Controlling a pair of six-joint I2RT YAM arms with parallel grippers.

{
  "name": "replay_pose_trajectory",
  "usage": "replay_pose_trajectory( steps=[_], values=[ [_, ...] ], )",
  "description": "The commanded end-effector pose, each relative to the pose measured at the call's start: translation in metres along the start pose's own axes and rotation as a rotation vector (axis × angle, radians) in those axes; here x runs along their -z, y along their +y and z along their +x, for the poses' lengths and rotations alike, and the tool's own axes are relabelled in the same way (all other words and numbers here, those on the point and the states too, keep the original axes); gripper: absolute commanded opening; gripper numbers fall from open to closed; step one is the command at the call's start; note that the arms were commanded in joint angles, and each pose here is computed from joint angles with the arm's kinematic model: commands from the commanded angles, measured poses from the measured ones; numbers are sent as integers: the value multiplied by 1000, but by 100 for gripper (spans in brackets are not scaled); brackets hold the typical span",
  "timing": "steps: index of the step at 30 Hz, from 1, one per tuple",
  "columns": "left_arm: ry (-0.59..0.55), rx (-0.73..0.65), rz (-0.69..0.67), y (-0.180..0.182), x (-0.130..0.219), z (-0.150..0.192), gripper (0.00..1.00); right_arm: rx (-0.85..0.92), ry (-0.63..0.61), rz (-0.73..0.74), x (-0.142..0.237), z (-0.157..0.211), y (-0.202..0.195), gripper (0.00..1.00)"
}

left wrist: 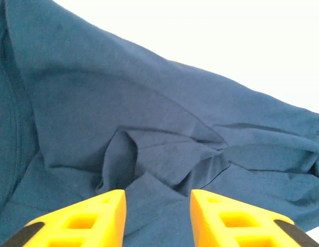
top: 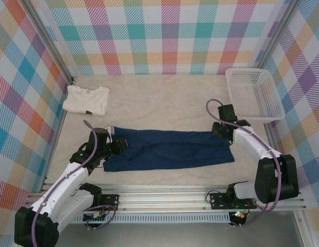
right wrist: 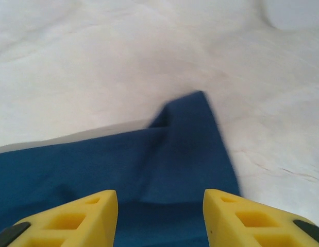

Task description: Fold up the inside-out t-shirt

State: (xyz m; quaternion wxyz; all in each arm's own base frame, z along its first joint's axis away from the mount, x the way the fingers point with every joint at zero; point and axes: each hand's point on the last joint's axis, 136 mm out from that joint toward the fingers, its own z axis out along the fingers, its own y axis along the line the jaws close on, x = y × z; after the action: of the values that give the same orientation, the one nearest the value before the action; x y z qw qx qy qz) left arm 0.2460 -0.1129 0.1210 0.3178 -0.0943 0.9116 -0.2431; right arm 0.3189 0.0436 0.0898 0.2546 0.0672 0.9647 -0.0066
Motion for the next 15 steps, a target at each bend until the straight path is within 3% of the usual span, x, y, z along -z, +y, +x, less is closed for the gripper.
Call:
replay_pose_trajectory(
  steps=[1,5,9,15],
  values=[
    [-80,-30,76,-27,-3,-31,45,53,29,-140,-12,-6,43,49],
    [56,-11,39,-31,-37,-29,47,45,209,-174,-33,16,69,45],
    [221,-14,-39,-20,-66,-4,47,-24,366,-206,-40,54,76,39],
    [401,-29,-90,-8,-70,45,49,-36,437,-208,-29,91,74,38]
  ],
)
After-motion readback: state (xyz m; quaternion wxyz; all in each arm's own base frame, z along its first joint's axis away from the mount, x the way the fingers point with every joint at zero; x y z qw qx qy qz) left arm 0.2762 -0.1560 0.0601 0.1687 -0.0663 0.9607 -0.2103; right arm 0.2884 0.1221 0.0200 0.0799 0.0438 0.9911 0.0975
